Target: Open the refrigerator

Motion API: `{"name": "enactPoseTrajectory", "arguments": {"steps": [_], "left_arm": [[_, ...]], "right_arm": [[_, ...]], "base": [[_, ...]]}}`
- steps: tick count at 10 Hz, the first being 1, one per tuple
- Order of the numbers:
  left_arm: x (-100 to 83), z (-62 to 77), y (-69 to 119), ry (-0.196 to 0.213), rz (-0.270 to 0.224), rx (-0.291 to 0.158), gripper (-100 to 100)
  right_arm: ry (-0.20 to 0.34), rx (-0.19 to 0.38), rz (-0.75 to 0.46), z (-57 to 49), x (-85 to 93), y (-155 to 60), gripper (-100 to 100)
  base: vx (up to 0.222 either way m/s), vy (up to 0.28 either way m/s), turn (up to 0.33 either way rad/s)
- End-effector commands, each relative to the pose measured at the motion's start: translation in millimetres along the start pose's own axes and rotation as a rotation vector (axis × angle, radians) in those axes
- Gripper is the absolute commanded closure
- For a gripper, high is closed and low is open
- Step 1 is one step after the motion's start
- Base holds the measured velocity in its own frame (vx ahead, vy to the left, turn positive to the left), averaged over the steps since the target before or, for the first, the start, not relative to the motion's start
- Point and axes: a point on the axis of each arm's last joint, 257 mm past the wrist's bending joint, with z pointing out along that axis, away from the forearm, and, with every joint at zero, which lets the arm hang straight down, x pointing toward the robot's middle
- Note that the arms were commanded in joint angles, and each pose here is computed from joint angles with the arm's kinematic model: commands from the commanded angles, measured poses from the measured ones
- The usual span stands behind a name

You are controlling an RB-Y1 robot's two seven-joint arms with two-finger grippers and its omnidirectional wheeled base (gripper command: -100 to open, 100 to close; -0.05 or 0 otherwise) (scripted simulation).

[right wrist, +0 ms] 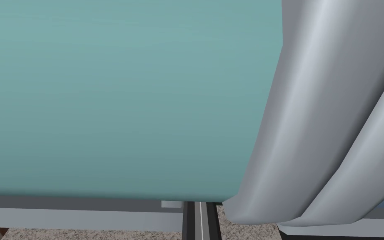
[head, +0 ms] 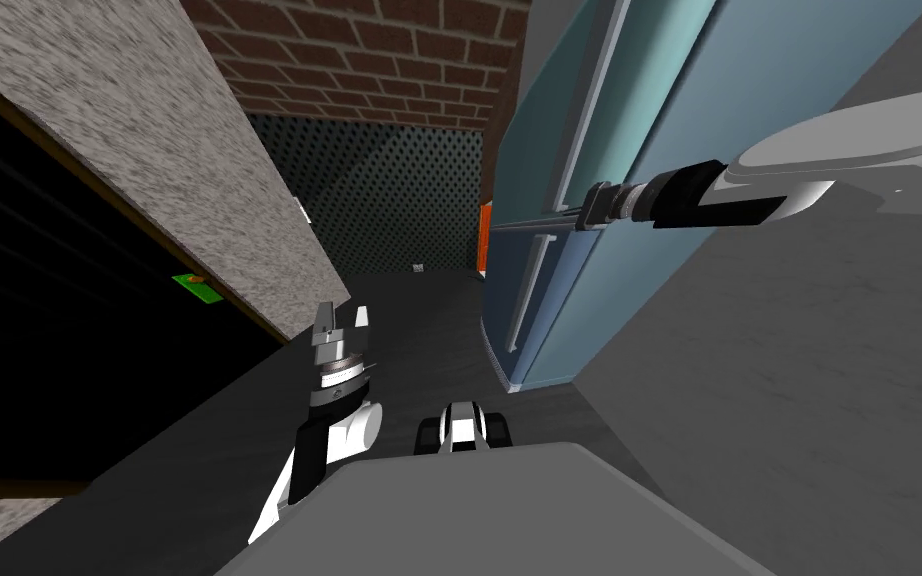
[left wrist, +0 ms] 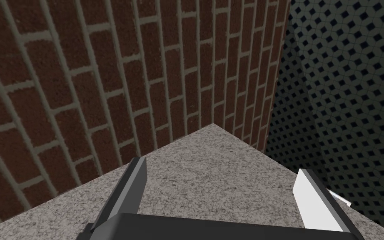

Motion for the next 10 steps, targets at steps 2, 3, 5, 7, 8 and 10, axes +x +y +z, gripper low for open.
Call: {"name": "enactPoseTrajectory", "arguments": {"steps": [2,3,5,7,8,10], "left_arm": [[-0.1,-0.1,0.0,0.0,0.0,0.0,0],[0.0,0.0,0.0,0.0,0.0,0.0,0],[0.1,0.0,0.0,0.0,0.0,0.0,0],[0.0,0.0,0.0,0.0,0.0,0.0,0],[0.0,0.0,0.0,0.0,0.0,0.0,0],[0.0,0.0,0.0,0.0,0.0,0.0,0]], "right_arm": [[-0.064,0.001,-0.008,3.1,-29.0,1.7,100],[-0.061,0.005,0.04,1.8,-25.1,-1.6,-100],[-0.056,0.006,0.079,0.7,-20.5,-3.8,-100],[-0.049,0.008,0.131,-0.7,-14.7,-6.9,-100],[-0.046,0.009,0.157,-1.5,-11.7,-8.6,-100],[-0.04,0.012,0.209,-3.1,-5.9,-11.9,-100]], "base": [[0.109,0.044,-0.27],[0.019,0.043,0.004],[0.01,0.066,-0.021],[0.009,0.043,-0.009],[0.011,0.054,-0.007],[0.013,0.053,-0.013]]}}
